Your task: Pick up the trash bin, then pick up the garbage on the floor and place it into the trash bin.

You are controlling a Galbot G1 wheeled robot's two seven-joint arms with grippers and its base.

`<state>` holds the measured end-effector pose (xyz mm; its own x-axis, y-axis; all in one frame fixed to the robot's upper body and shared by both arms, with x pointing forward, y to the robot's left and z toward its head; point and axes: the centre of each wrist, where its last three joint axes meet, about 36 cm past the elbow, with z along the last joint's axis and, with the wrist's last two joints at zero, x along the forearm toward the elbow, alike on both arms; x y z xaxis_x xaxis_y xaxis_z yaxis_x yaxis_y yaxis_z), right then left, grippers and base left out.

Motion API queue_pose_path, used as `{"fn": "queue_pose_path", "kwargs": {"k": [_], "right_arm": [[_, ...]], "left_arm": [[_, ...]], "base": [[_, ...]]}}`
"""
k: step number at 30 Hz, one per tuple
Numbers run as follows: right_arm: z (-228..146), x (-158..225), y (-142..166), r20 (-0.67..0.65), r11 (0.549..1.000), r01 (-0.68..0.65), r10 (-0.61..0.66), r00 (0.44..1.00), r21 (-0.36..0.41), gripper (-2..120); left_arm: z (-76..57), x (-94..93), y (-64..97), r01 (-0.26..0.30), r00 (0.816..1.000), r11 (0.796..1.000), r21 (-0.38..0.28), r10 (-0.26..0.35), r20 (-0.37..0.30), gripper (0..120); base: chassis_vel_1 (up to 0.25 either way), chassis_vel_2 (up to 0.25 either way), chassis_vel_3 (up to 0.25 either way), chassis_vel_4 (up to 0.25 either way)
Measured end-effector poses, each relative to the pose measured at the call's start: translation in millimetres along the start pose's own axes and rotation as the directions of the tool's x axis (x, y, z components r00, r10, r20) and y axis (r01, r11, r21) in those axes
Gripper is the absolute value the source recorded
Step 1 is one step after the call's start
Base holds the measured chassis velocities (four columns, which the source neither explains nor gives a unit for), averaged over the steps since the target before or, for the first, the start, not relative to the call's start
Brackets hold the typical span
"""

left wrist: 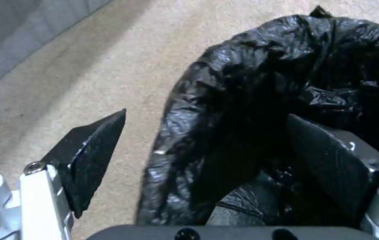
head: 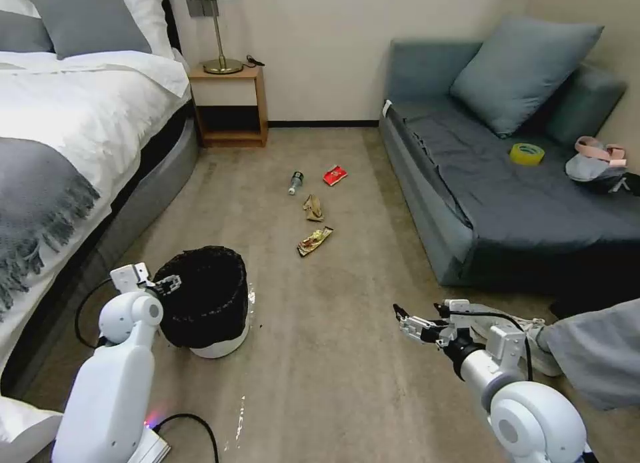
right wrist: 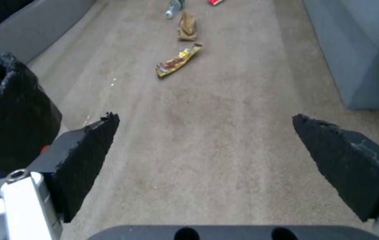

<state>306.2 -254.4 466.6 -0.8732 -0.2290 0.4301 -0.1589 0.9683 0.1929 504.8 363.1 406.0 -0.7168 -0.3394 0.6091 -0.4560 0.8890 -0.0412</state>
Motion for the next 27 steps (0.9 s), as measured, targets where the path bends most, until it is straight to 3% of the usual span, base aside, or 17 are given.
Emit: {"fn": "queue_pose_path", "kwargs": {"k": [4,5,12,14,16,20,24,27], "right_arm": [[0.0,-0.1,0.0,0.002,1.0,0.0,0.0,1.0,0.0,100],[0.0,-0.1,0.0,0.002,1.0,0.0,0.0,1.0,0.0,100],[-2.5,3.4,2.6,0.012,1.0,0.008,-0.008,1.0,-0.004,100],[-2.6,3.7,2.8,0.012,1.0,0.009,-0.009,1.0,-0.005,100],[-2.6,7.0,5.4,0.014,1.0,0.014,-0.013,1.0,-0.013,100],[-2.6,10.8,8.7,0.015,0.999,0.02,-0.02,1.0,-0.028,100],[-2.1,13.5,10.6,0.014,0.999,0.021,-0.021,1.0,-0.033,100],[-1.4,14.8,10.9,0.011,0.999,0.02,-0.019,1.0,-0.035,100]], "left_arm": [[5.2,-5.9,-0.9,0.02,1.0,1.0,-0.017,-0.021,-0.006,75],[5.2,-5.9,-0.9,0.02,1.0,1.0,-0.017,-0.021,-0.006,75],[15.4,-12.6,12.8,0.05,0.998,0.999,-0.023,-0.05,-0.03,47],[15.5,-12.6,13.4,0.05,0.998,0.998,-0.023,-0.051,-0.03,45],[16.0,-12.9,18.3,0.05,0.998,0.998,-0.023,-0.051,-0.031,32],[16.1,-12.9,21.2,0.046,0.999,0.999,-0.023,-0.047,-0.028,19],[18.0,-10.6,23.3,0.045,0.999,0.999,-0.022,-0.046,-0.019,7],[19.8,-7.7,25.6,0.047,0.999,0.999,-0.023,-0.047,-0.013,6]], "base": [[0.0,0.0,0.0,0.0],[0.0,0.0,0.0,0.0],[0.0,0.0,0.0,0.0],[0.0,0.0,0.0,0.0],[0.0,0.0,0.0,0.0],[0.0,0.0,0.0,0.0],[0.0,0.0,0.0,0.0],[0.0,0.0,0.0,0.0]]}}
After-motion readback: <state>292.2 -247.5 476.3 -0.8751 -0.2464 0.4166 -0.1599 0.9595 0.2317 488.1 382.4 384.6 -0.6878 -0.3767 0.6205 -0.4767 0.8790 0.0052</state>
